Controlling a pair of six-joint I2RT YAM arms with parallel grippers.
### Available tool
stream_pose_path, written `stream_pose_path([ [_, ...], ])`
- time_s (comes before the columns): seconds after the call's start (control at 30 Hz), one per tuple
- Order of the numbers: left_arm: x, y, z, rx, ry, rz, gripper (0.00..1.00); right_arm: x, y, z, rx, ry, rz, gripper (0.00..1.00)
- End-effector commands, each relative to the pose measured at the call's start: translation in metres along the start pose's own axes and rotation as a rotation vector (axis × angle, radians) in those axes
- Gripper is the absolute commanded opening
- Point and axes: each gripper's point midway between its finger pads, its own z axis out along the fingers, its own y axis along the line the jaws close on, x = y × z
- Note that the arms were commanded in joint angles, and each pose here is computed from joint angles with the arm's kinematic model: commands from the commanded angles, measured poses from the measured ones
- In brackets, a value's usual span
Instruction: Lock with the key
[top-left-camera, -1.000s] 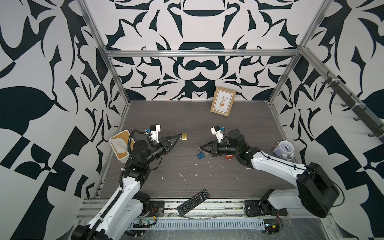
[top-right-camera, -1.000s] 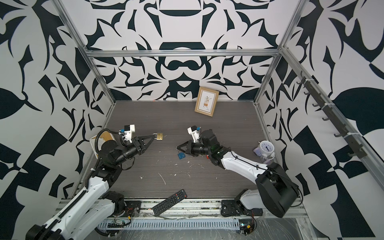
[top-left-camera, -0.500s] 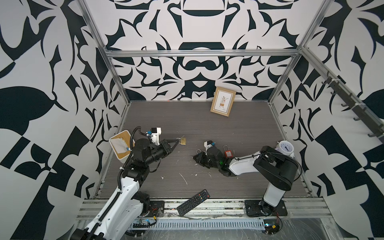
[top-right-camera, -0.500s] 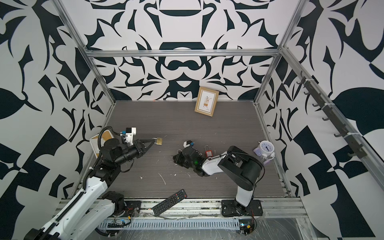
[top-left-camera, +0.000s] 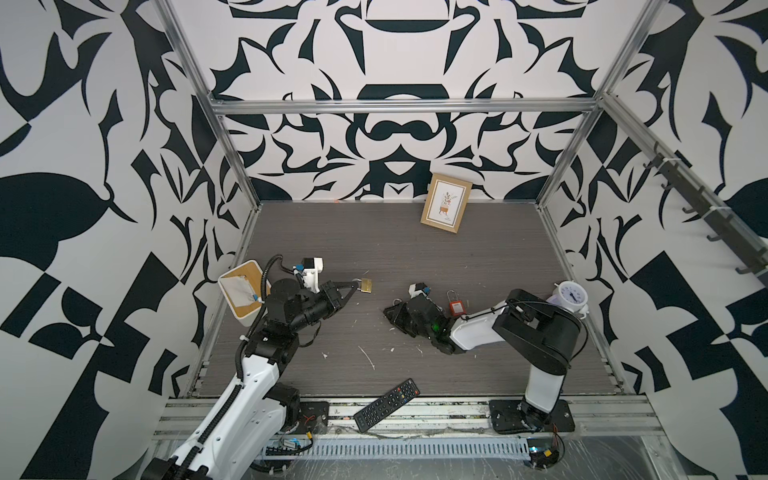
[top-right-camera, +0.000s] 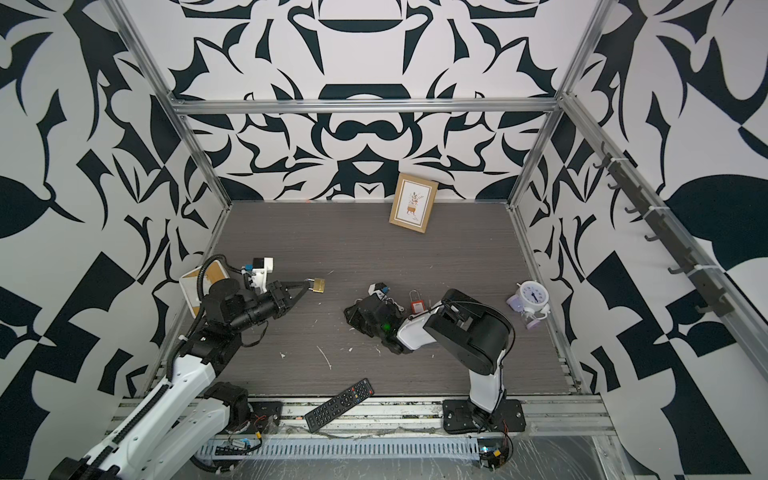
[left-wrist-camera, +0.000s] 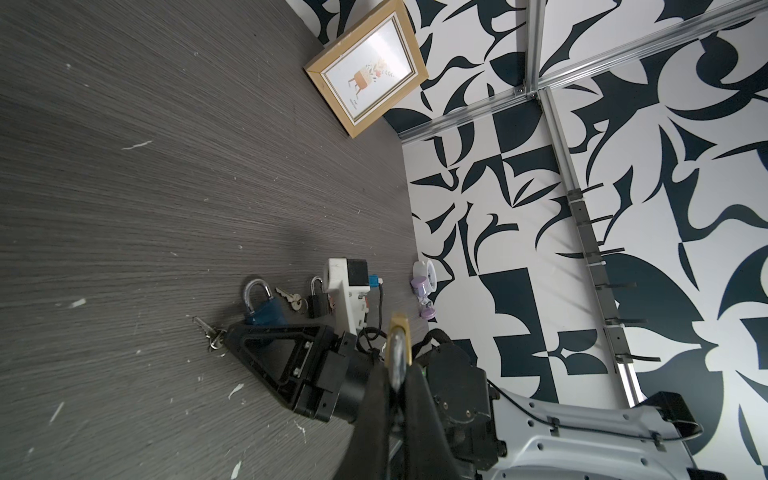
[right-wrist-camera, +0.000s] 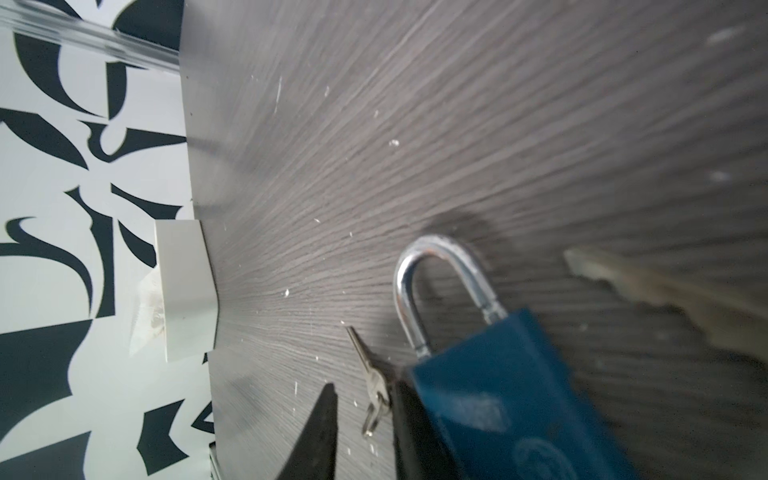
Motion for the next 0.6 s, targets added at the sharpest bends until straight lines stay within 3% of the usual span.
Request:
stream_pose_path([
  [0.0, 0.0, -0.005, -0.002, 0.024, -0.001, 0.033, 0.0, -0.006, -0.007, -0.008, 0.055, -0.042, 0.007, 0.38],
  [0.13, 0.002, 0.0, -0.002, 0.013, -0.001, 0.032, 0.0, -0.013, 0.001, -0.021, 0.056, -0.076, -0.013, 0.45],
  [0.33, 0.004, 0.002, -0.001, 0.011, 0.004, 0.035, 0.0, -0.021, 0.019, -0.04, 0.032, -0.097, -0.049, 0.46],
  [0.47, 0.006, 0.002, -0.001, 0.016, 0.016, 0.044, 0.0, -0.018, 0.044, -0.055, -0.052, -0.067, -0.083, 0.46],
  [0.57, 0.01, -0.004, 0.0, 0.041, 0.055, 0.062, 0.0, -0.014, 0.08, -0.075, -0.199, -0.004, -0.18, 0.47],
])
